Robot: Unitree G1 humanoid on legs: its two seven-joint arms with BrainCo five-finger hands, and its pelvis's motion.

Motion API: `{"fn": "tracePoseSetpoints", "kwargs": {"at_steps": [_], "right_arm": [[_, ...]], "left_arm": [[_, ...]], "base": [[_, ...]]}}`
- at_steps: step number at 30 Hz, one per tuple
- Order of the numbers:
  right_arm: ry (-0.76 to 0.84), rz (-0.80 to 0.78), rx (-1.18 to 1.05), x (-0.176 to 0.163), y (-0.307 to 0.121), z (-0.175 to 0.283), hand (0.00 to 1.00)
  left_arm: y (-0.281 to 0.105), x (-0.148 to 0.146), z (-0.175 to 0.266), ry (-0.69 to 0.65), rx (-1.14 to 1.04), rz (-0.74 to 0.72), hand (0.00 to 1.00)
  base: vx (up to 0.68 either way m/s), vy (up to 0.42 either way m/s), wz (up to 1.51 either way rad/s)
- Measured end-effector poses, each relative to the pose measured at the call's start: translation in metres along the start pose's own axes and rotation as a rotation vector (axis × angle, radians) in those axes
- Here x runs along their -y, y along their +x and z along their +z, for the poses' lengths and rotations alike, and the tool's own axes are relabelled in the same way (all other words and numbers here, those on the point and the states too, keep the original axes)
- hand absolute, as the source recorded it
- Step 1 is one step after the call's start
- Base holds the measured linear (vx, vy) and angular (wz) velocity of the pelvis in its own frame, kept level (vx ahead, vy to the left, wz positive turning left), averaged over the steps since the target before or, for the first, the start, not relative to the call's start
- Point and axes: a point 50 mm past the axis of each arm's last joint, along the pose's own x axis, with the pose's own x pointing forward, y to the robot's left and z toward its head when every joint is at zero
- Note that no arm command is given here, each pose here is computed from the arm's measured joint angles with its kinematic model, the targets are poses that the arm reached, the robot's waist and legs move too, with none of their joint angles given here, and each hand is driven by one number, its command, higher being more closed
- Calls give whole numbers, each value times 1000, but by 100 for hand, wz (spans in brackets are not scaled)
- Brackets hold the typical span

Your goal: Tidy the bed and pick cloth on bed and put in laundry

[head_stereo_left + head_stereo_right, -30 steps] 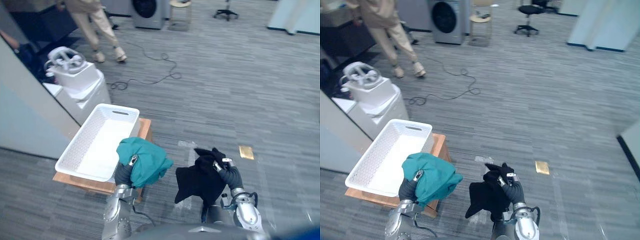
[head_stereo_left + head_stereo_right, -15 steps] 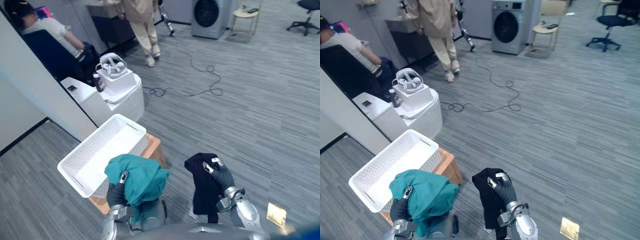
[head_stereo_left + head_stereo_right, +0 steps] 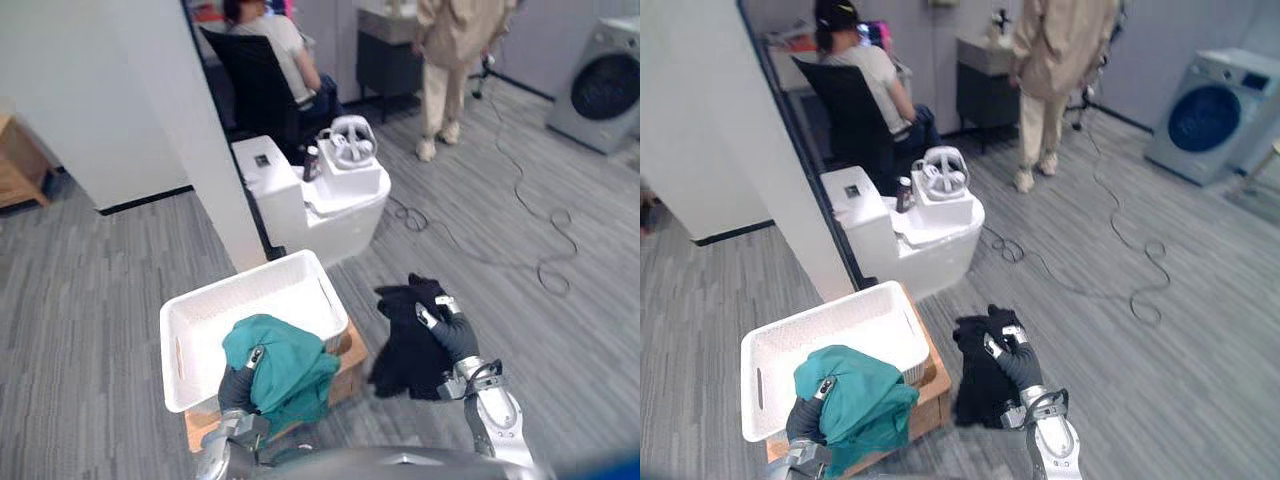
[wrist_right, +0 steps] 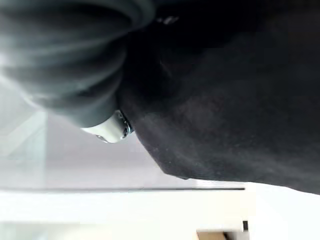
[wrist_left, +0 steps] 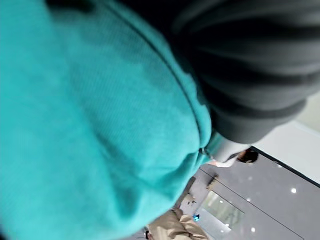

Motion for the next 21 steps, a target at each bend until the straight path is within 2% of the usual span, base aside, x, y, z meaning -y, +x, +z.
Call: {"fn": "tracePoseSetpoints", "kwargs": {"at_steps": [5,6,8,10,15,21], "right_arm": [[-36,-63,154,4,-3,37,100],[-65,-87,170,12,-7,42,100],[-84,-55,228,17,-3,56,100],[-75,45,339,5,9,77,100],[-129,249,526,-25,42,118,100],[-314,286,522,-22,76,144,100]], "left_arm": [[8,10,0,72,-30,-102,100],[6,17,-14,66,-83,-117,100],[-2,30,-28,36,-119,-133,100],[-2,38,-33,0,-115,-112,100],[4,38,-28,13,-99,-105,100],[8,42,-29,25,-138,-157,100]], "base": [[266,-376,155],[266,-326,90],[273,-218,42],[248,-129,22],[107,-32,35],[-3,48,69]]}}
